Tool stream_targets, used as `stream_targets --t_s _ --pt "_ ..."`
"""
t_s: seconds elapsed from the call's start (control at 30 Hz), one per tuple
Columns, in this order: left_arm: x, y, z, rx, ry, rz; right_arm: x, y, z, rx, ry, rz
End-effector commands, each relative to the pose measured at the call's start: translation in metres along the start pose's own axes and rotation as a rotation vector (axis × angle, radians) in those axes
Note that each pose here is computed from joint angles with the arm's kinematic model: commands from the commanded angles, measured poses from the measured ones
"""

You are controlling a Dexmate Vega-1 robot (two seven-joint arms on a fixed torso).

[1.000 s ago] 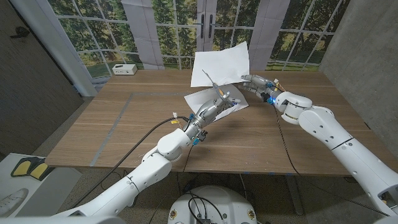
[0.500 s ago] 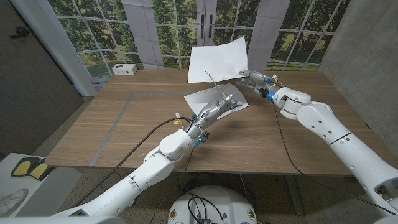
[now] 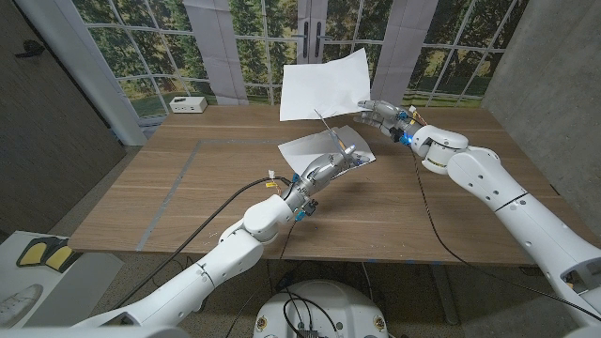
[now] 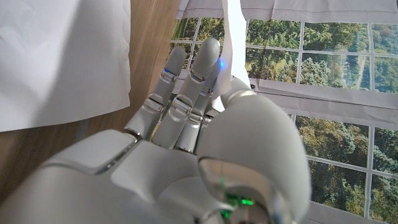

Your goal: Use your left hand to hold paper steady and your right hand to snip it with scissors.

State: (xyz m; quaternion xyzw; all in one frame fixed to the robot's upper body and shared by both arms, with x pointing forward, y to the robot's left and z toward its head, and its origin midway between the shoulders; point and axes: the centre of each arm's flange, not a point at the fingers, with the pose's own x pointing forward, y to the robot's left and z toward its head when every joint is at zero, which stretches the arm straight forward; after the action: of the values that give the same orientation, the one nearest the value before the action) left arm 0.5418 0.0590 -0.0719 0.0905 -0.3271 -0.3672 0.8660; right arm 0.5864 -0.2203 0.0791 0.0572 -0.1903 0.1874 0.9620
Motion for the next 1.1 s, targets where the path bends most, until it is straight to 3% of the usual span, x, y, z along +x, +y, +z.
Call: stream_targets --t_s 0.03,0.47,1.1 --pt "0.004 -0.003 -0.004 0.004 0.024 -0.038 0.003 0.007 0.005 -0.023 -0.007 0.026" --pt "0.003 -0.005 -0.002 -0.008 0.019 -0.053 0.004 0.017 0.006 -0.028 -0.012 0.083" --pt "-0.002 -0.003 0.001 -0.004 0.013 -0.03 0.007 0.025 -0.001 -0.007 0.003 0.168"
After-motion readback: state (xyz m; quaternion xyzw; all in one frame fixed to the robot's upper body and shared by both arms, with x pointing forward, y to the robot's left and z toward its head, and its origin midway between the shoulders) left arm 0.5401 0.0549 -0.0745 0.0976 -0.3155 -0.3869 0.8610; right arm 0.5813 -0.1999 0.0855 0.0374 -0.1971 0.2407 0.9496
